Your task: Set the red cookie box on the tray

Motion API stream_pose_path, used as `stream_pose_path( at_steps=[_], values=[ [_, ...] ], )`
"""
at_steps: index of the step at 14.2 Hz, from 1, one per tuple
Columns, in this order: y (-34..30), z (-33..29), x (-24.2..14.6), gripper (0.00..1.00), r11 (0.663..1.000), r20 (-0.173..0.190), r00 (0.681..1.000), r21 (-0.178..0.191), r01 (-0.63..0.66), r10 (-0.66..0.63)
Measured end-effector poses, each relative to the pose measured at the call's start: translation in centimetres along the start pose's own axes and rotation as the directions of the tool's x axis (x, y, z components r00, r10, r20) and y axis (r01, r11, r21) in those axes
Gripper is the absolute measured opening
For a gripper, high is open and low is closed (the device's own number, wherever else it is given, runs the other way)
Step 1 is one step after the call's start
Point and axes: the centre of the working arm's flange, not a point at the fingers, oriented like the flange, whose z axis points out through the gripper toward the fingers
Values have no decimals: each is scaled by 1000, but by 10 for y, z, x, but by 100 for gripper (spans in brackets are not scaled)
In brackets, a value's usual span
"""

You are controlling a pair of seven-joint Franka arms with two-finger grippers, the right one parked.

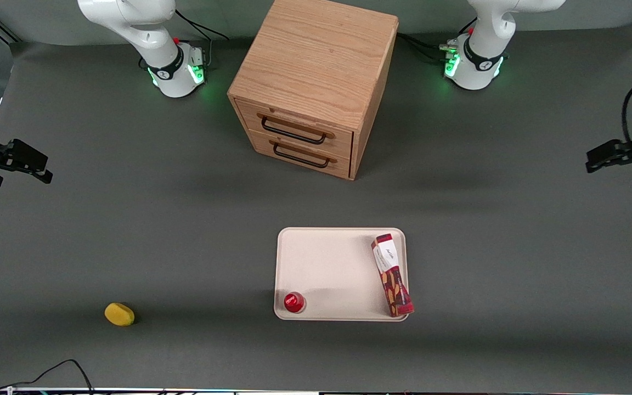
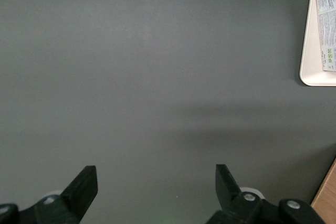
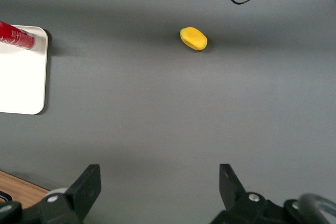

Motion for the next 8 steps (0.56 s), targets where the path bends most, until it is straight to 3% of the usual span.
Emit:
stream_pose_path(
  at_steps=[4,8],
  values=[
    [6,-31,3,100,1000,-63,998,1,-13,13],
    [9,-36,3,100,1000,-65,998,0,-18,18]
  ],
)
